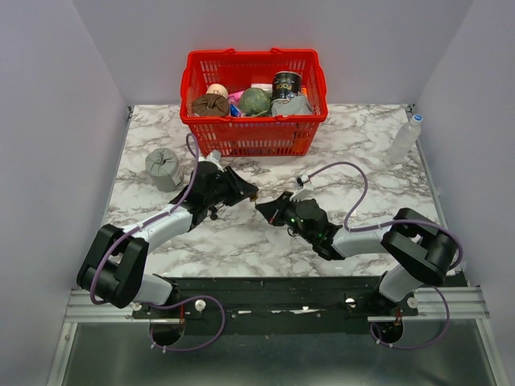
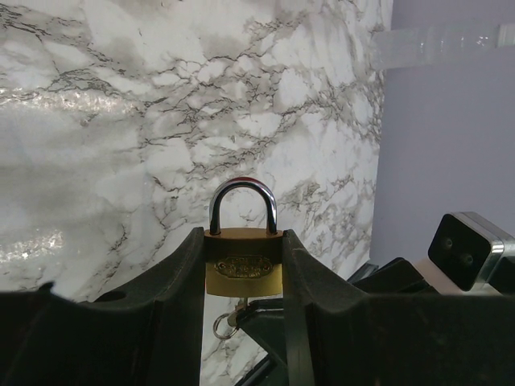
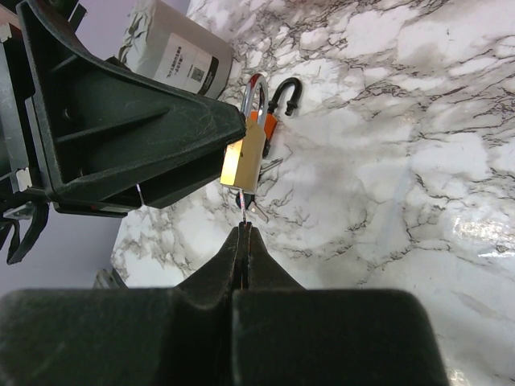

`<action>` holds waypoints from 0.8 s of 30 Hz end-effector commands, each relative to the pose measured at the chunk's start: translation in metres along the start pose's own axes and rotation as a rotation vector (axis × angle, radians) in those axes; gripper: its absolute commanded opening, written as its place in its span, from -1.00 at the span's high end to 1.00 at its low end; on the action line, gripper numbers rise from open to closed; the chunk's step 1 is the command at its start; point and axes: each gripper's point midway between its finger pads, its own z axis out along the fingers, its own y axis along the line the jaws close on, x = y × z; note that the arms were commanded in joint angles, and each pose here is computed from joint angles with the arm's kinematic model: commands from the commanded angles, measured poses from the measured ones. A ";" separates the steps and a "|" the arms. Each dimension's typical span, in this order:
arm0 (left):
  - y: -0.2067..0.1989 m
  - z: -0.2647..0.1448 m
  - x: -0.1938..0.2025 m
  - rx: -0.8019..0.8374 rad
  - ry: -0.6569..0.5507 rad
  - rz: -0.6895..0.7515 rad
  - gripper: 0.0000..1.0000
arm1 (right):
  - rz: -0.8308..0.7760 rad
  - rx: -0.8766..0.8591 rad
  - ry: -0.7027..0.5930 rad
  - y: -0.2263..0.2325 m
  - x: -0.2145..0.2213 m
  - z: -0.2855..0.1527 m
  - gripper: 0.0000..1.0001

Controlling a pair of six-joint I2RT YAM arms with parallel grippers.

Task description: Unlock with the key

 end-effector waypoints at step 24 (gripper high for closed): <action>-0.004 -0.001 0.012 0.036 0.040 -0.005 1.00 | 0.004 0.010 -0.100 0.000 -0.034 0.018 0.99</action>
